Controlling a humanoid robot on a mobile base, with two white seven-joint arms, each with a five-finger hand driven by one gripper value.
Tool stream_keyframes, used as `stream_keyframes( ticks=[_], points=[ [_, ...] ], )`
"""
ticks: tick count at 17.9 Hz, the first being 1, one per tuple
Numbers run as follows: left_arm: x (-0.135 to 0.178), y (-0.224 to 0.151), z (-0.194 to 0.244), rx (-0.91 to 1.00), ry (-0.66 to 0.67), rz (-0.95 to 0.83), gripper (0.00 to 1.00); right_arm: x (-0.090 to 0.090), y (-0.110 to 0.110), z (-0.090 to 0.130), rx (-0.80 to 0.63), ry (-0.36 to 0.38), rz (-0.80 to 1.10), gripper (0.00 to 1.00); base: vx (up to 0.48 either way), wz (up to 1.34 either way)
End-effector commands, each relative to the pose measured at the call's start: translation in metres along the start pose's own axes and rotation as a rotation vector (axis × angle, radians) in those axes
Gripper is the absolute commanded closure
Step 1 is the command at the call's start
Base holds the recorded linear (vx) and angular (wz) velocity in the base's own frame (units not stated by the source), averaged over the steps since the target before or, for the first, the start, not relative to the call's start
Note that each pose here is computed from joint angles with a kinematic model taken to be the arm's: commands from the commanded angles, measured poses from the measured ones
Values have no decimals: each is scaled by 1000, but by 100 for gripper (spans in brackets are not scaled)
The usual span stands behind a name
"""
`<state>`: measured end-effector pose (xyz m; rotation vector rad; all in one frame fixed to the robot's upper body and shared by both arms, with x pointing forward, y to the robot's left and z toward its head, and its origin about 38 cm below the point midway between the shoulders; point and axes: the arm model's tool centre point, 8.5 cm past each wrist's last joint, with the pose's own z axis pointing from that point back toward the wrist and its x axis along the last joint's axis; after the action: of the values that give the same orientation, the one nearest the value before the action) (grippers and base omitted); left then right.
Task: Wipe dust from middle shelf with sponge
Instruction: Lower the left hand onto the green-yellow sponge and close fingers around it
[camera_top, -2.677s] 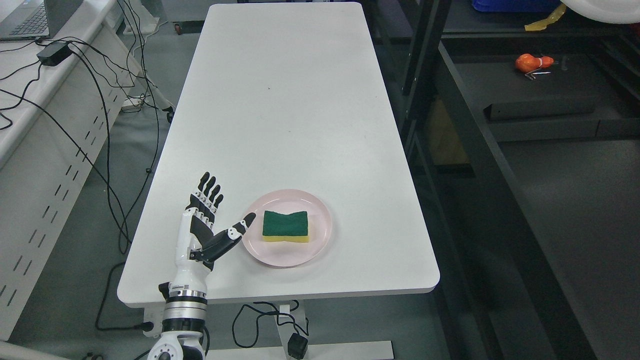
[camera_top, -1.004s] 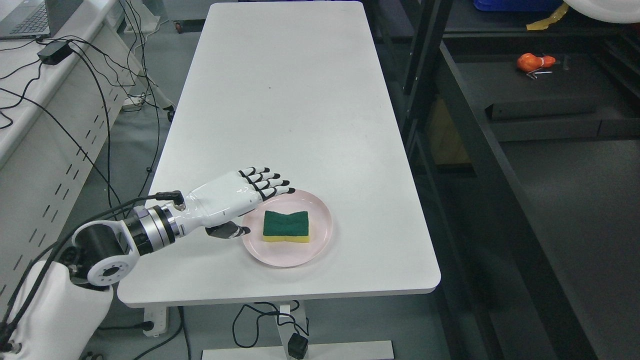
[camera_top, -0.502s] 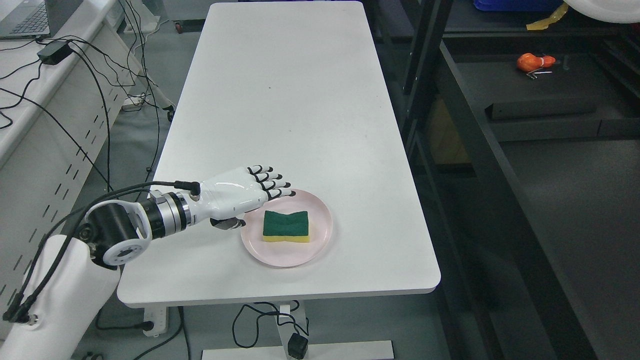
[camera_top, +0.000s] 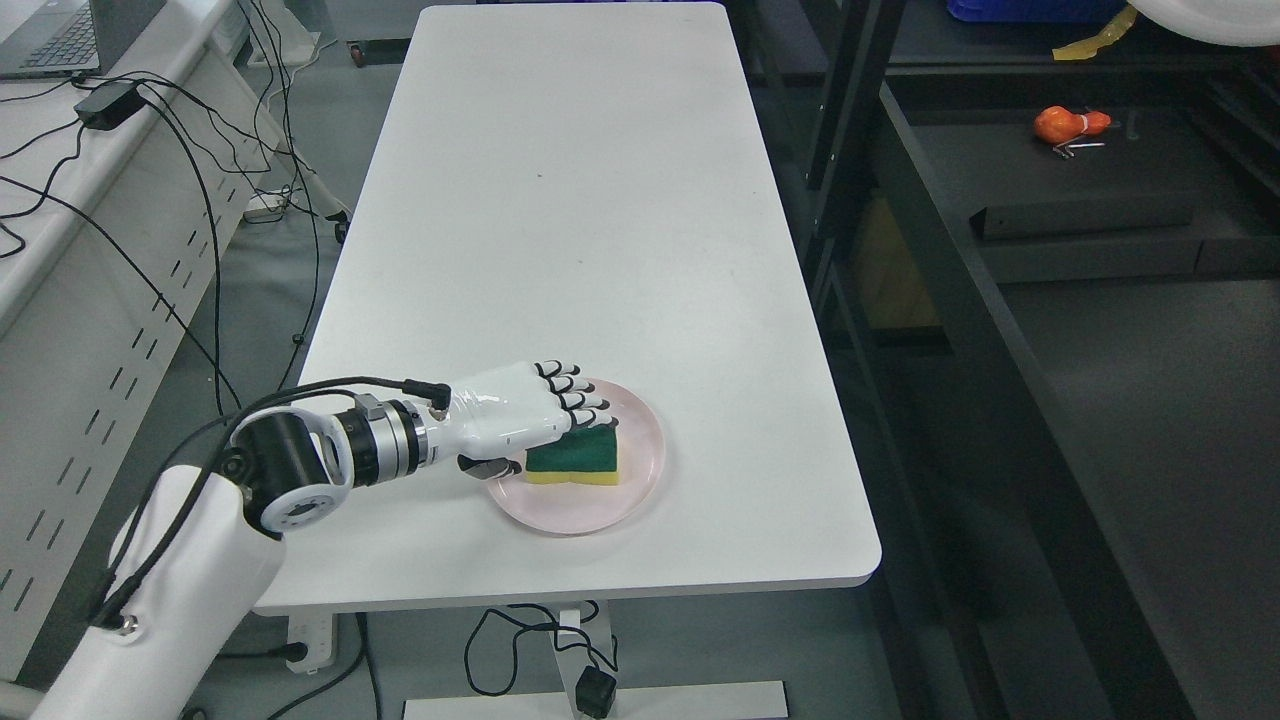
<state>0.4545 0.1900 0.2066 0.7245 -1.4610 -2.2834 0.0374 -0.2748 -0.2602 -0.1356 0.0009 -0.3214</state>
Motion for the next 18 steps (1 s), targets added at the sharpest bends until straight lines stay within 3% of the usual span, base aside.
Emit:
stream_keyframes(
  ticks=[1, 5, 9, 16, 18],
  points=[
    [11, -15, -32, -51, -41, 39, 17, 10, -10, 0, -14, -23, -3, 0, 0, 0],
    [12, -20, -40, -79, -31, 34, 21, 10, -10, 0, -14, -23, -3, 0, 0, 0],
    [15, -20, -45, -81, -37, 48, 32, 10, -10, 0, -14, -23, -3, 0, 0, 0],
    [-5, -23, -23, -27, 2, 94, 57, 10, -10, 0, -14, -23, -3, 0, 0, 0],
    [-15, -28, -4, 41, -1, 155, 74, 10, -10, 0, -14, -23, -3, 0, 0, 0]
  ],
)
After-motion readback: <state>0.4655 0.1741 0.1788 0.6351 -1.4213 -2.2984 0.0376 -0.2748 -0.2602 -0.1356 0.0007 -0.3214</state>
